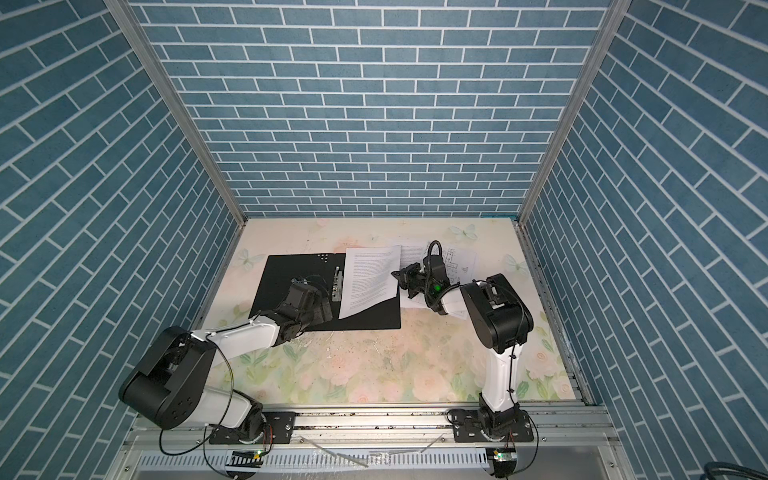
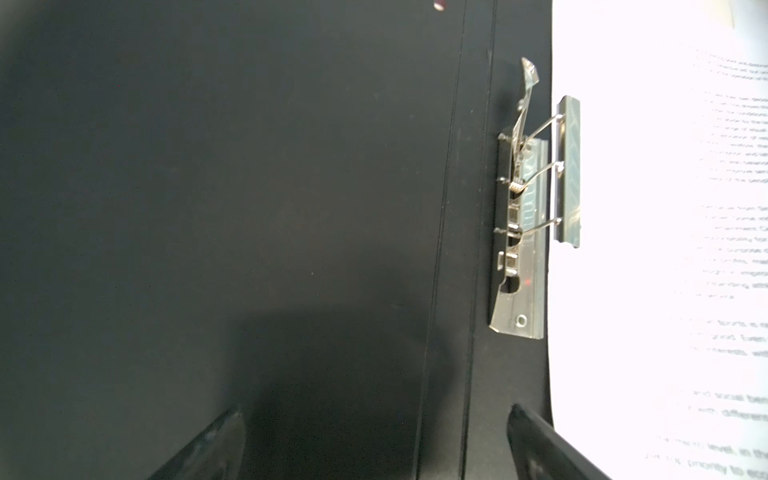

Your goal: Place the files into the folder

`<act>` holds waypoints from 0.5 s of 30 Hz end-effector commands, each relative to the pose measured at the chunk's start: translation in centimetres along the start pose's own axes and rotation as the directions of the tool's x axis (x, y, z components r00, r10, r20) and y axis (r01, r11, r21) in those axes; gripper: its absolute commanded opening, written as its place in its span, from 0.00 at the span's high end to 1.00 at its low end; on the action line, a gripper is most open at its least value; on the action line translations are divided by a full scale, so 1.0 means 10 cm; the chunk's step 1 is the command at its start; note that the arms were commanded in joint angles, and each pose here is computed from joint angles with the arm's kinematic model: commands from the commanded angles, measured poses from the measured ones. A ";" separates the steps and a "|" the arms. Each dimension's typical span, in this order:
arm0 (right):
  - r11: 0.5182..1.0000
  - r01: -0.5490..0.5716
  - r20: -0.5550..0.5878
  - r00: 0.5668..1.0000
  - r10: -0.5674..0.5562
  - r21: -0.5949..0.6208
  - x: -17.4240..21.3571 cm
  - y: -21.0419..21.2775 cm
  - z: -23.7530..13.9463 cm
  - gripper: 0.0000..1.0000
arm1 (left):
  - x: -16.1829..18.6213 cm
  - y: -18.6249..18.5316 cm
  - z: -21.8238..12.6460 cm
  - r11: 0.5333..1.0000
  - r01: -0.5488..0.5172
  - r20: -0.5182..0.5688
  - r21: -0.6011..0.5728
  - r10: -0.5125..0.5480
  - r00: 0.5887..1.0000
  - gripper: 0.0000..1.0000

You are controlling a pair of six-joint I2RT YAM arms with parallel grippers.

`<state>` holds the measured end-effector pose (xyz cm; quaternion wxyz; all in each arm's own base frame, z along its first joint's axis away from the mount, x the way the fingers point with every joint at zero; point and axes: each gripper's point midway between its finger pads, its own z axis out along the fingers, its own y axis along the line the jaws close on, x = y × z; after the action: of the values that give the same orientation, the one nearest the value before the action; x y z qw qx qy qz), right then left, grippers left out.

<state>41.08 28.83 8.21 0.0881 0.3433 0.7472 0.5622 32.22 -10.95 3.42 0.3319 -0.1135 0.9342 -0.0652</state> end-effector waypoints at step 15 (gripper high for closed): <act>0.995 -0.051 -0.013 0.999 0.050 -0.085 0.14 0.14 0.00 1.00 | 0.06 0.07 -0.03 1.000 0.021 0.009 0.004 -0.021 1.000 0.01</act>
<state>40.73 29.71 9.09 0.0871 0.3442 0.7313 0.5824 31.52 -10.67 3.14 0.3317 -0.1172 0.9336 -0.0684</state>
